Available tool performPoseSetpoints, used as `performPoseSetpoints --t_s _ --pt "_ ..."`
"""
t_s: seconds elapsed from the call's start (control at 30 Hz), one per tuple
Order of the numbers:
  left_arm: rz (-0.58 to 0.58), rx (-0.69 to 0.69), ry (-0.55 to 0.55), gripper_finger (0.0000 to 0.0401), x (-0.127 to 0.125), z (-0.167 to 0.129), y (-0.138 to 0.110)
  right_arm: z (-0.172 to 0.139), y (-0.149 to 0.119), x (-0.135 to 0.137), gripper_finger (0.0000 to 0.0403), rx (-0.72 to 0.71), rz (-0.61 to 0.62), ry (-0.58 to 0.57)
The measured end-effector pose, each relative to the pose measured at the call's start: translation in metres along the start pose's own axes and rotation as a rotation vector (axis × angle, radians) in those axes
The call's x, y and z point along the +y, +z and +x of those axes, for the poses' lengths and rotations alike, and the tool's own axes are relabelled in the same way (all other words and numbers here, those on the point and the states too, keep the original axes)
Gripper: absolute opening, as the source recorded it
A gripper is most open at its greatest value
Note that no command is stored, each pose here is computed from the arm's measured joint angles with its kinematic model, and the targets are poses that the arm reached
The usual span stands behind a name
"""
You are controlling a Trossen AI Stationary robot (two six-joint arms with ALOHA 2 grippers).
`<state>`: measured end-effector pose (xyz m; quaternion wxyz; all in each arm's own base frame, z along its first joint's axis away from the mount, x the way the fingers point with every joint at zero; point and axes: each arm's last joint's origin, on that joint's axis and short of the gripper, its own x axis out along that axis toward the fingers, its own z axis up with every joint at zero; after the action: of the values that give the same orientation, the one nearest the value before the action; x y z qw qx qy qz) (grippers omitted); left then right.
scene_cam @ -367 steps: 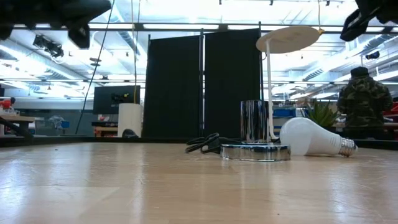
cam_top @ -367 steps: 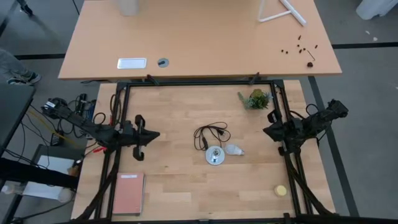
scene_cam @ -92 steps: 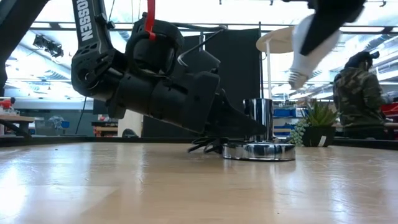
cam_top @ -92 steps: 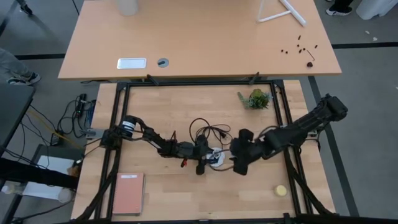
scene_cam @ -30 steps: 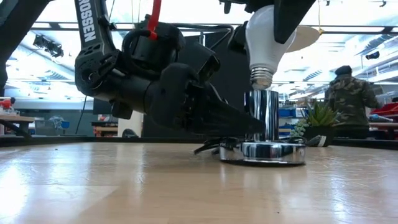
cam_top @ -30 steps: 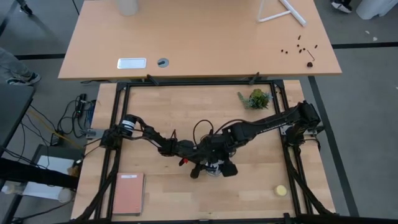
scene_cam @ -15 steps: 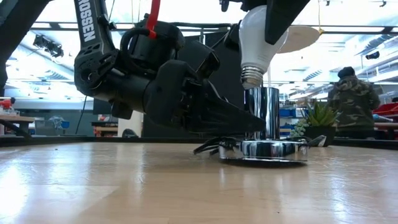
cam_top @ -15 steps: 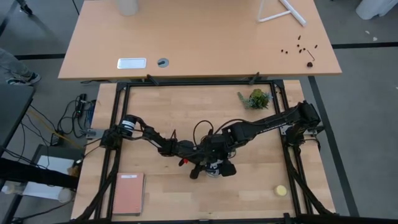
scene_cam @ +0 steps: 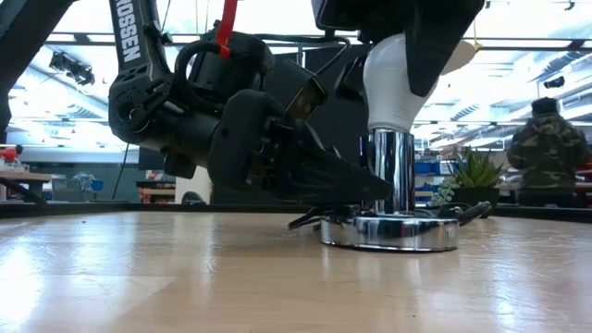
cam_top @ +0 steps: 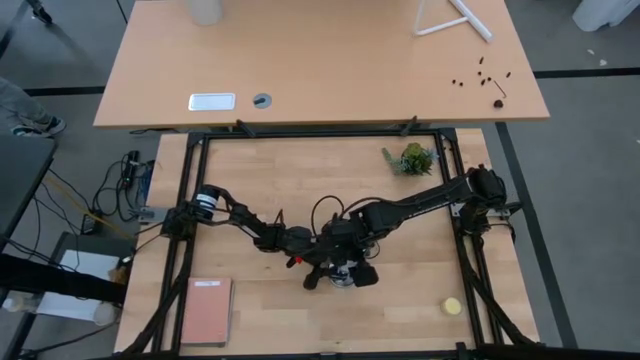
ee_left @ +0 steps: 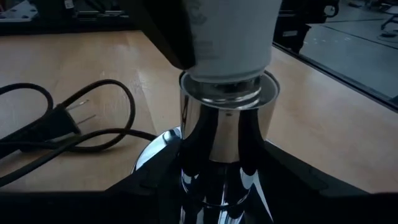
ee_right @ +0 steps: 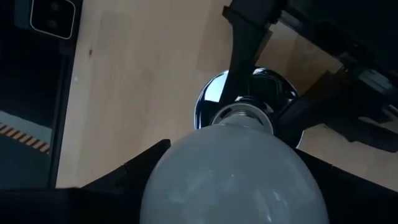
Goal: Screw lightbulb
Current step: Insert the lightbulb into the lamp
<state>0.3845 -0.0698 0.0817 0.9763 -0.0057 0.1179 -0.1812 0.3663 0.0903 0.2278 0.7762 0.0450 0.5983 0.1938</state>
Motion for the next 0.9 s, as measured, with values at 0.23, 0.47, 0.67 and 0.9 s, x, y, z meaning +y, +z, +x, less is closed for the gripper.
performPoseSetpoints --t_s 0.23,0.47,0.67,0.9 --pt "-0.012 -0.006 0.012 0.019 0.0006 -0.0001 0.0005 0.0009 0.0026 0.0 0.0271 -0.027 -0.002 -0.043" --pt "-0.022 -0.007 0.029 0.019 0.0011 -0.0001 0.0007 0.0064 0.0057 0.0004 0.027 -0.043 -0.017 -0.07" --pt "-0.024 -0.009 0.034 0.019 0.0017 -0.0002 0.0008 0.0066 0.0039 0.0049 0.0265 -0.031 -0.025 -0.085" --pt "-0.022 -0.008 0.037 0.019 0.0016 -0.0001 0.0007 0.0068 0.003 0.0025 0.0268 -0.024 0.066 -0.118"
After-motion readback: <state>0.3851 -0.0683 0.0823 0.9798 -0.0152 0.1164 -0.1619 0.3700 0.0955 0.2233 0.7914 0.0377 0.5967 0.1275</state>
